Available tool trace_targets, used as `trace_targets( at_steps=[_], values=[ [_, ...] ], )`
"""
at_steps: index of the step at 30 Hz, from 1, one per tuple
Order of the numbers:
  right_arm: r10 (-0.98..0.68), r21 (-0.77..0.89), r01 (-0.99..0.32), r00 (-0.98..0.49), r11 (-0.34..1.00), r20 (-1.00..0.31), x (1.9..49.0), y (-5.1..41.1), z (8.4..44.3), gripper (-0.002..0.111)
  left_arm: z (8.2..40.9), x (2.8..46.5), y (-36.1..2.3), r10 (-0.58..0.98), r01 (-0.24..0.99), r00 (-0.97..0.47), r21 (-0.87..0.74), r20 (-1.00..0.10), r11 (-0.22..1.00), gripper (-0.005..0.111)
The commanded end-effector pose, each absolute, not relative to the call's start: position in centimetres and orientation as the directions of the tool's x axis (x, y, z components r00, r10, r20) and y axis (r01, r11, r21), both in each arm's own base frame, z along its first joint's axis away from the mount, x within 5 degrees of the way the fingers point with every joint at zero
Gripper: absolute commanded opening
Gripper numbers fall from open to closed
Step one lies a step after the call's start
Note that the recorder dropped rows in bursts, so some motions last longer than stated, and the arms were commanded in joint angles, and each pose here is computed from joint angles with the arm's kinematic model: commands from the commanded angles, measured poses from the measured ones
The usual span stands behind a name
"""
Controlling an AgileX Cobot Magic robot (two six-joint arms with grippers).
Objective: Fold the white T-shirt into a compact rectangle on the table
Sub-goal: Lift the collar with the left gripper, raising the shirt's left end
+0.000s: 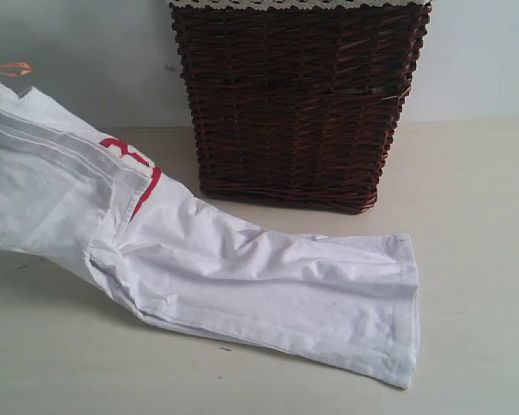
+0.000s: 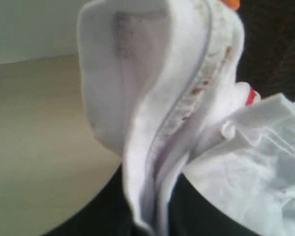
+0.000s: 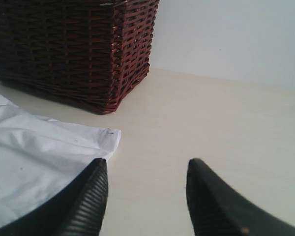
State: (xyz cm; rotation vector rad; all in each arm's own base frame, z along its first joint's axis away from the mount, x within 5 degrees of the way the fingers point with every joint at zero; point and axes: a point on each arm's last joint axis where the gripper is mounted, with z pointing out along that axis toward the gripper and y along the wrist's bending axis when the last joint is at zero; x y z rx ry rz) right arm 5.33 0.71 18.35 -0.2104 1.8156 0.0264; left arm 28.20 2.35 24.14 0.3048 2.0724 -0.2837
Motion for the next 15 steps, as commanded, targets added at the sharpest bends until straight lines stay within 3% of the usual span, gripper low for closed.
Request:
trace_targets(
  at_steps=[1, 15],
  values=[
    [-0.128, -0.095, -0.152, -0.222, 0.984, -0.967, 5.3, 0.7, 18.4, 0.049, 24.2, 28.1, 2.3, 0.143, 0.346, -0.488, -0.040, -0.861, 0.938, 0.000],
    [-0.128, -0.095, -0.152, -0.222, 0.984, -0.967, 5.3, 0.7, 18.4, 0.049, 22.3, 27.0, 2.2, 0.129, 0.326, -0.549, -0.070, -0.826, 0.943, 0.000]
  ],
)
